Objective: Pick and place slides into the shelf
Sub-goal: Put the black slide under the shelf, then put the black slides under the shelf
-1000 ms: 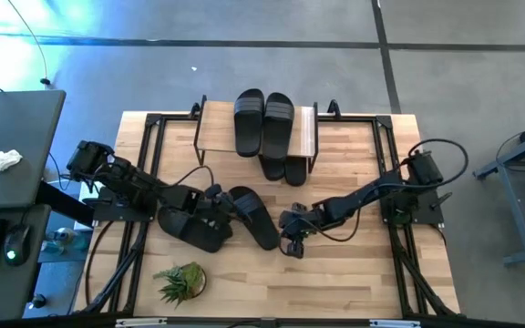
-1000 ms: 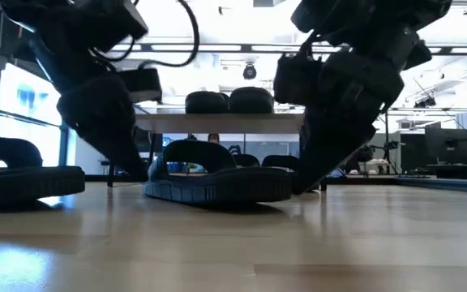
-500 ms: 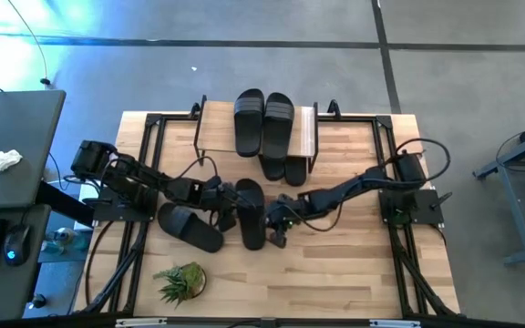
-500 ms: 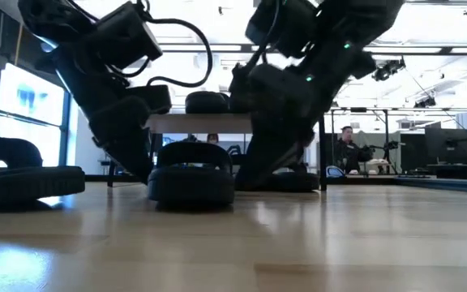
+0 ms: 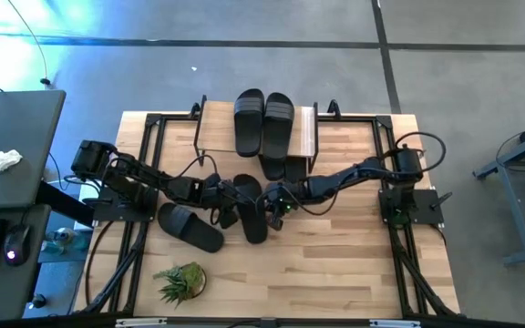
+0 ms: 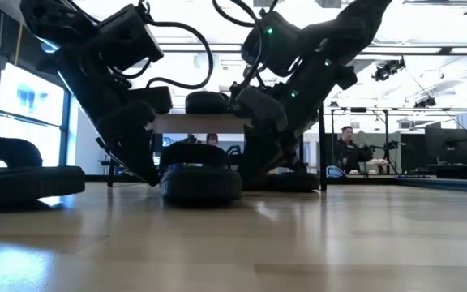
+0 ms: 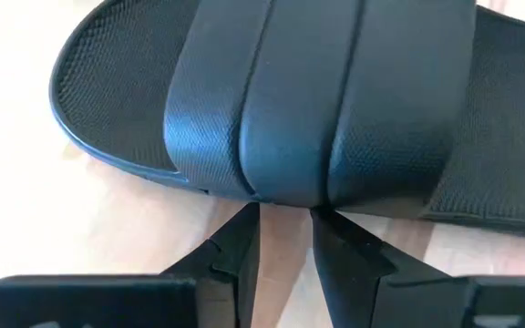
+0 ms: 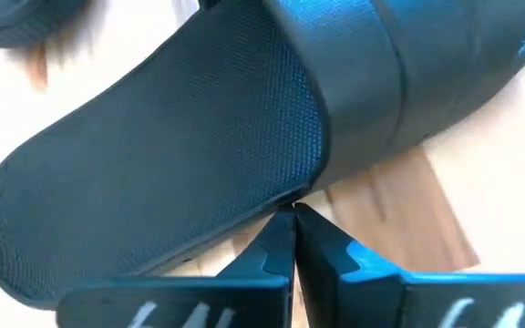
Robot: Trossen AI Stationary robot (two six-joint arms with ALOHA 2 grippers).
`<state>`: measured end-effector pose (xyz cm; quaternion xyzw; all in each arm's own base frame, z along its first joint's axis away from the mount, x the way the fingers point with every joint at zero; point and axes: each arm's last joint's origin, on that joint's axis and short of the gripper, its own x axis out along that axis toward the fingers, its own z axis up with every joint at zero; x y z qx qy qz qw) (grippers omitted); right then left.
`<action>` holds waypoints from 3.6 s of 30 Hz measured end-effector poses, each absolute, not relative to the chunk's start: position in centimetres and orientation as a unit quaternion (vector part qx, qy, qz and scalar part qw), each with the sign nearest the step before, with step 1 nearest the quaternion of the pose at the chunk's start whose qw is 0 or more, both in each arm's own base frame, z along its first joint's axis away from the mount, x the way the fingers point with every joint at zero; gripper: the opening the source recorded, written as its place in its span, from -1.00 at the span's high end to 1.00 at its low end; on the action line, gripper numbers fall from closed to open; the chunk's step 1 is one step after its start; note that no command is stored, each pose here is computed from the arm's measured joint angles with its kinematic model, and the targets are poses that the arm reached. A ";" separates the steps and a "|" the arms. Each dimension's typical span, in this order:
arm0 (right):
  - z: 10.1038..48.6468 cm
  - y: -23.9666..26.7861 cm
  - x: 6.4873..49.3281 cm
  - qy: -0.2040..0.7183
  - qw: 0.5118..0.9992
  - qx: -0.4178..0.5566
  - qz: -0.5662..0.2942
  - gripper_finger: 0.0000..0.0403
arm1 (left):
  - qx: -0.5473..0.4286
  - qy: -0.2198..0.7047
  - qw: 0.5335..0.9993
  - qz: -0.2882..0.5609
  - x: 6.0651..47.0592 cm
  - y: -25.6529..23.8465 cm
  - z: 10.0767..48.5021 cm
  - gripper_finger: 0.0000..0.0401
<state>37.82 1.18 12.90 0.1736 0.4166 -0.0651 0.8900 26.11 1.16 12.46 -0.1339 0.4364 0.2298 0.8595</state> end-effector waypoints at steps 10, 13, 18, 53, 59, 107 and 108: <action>13.3 -0.1 37.7 0.410 0.890 0.171 -0.101 1.00 | -0.149 0.431 0.853 0.253 26.0 1.9 12.5 0.54; 14.9 0.3 37.3 0.400 0.897 0.151 -0.111 1.00 | -0.151 0.434 0.853 0.248 25.8 1.7 12.9 0.56; 18.4 1.9 35.8 0.397 0.906 0.124 -0.076 1.00 | -0.149 0.422 0.866 0.225 25.5 1.1 14.3 0.72; 13.8 7.8 41.5 0.436 0.897 0.037 0.063 1.00 | -0.123 0.429 0.868 0.219 23.8 -2.2 15.7 0.98; 13.8 5.8 43.1 0.425 0.904 0.036 0.016 1.00 | -0.116 0.442 0.850 0.263 23.8 -0.7 15.0 0.98; 14.4 -2.1 44.1 0.375 0.914 0.102 -0.118 1.00 | -0.078 0.359 0.902 0.227 21.7 -4.2 21.5 0.98; 14.5 -1.8 44.1 0.375 0.915 0.104 -0.104 1.00 | -0.073 0.368 0.900 0.220 21.5 -4.4 21.7 0.98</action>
